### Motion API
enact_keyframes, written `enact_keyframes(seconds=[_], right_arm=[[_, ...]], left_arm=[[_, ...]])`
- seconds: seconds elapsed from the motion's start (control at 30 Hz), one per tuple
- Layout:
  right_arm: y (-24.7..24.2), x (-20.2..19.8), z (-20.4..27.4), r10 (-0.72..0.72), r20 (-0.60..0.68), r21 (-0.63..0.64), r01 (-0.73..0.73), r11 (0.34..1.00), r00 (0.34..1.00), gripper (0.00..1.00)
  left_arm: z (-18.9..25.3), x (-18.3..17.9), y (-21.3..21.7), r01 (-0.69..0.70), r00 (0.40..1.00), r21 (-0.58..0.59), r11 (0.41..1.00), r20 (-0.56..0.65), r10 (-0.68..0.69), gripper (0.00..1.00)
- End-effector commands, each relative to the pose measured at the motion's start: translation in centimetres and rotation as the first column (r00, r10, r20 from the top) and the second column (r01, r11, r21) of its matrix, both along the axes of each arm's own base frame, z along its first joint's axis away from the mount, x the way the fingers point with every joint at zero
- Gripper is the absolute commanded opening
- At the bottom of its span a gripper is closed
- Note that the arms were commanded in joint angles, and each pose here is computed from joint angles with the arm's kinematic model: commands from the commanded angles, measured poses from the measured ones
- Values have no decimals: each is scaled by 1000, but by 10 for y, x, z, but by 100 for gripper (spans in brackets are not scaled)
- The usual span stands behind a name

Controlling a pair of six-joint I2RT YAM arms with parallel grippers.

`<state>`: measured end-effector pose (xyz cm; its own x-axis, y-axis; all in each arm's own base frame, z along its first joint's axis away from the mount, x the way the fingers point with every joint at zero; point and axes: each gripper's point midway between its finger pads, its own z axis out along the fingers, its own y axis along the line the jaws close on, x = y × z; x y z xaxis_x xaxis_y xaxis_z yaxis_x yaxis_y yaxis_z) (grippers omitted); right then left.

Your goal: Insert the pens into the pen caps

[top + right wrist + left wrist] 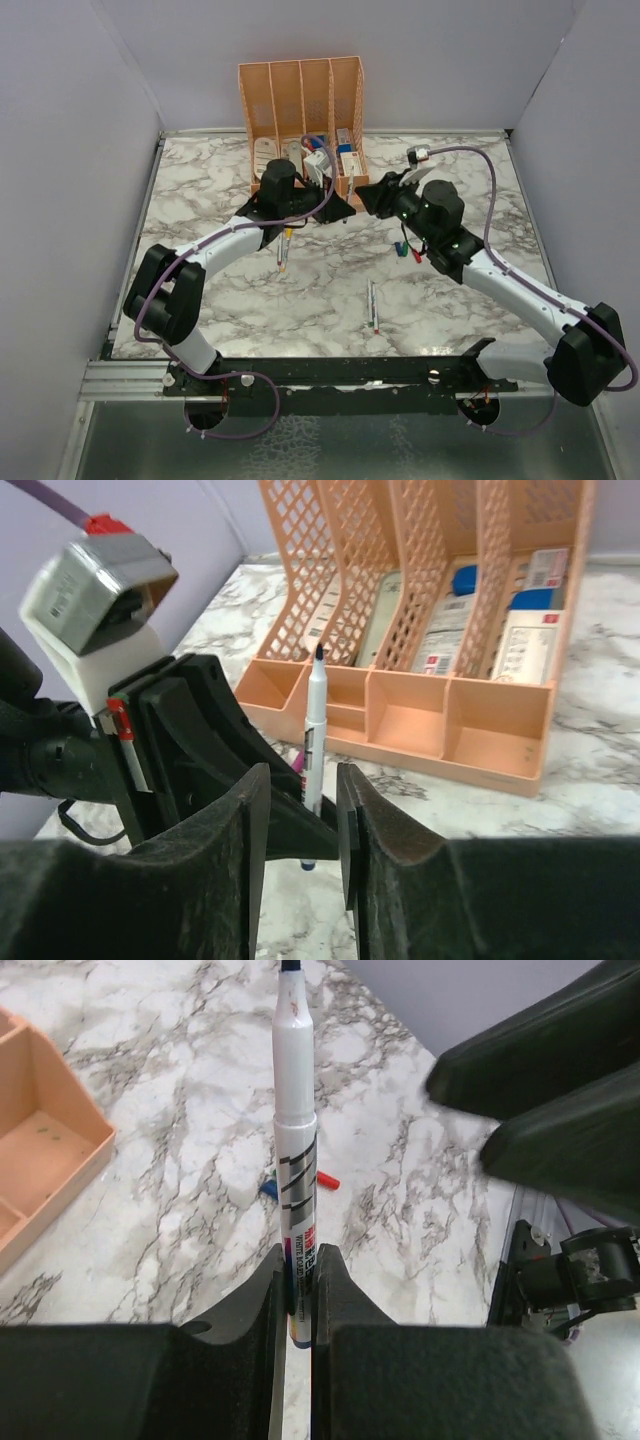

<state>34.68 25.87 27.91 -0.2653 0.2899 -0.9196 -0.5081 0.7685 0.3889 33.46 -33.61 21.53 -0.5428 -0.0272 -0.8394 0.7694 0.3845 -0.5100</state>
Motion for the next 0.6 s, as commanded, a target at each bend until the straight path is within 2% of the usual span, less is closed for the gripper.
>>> enact_keyframes(seconds=[0.0,0.07,0.2,0.37,0.57], right_arm=[[-42,5,12,-194,0,-83,193,978,981,36],[-57,8,-4,-253,-55,-148,242,959,966,39],[-89,15,-51,-336,-214,-254,280,926,917,40],[-103,13,-124,-358,-410,-422,174,890,839,38],[-100,10,-168,-348,-496,-483,81,872,796,38]], left_arm=[[-13,2,11,-69,997,57,996,-16,70,0],[-23,1,16,-81,996,92,992,-32,84,0],[-38,-4,22,-83,994,145,986,-57,92,0],[-52,-12,23,-62,991,157,986,-108,80,0],[-59,-18,22,-44,987,149,988,-146,66,0]])
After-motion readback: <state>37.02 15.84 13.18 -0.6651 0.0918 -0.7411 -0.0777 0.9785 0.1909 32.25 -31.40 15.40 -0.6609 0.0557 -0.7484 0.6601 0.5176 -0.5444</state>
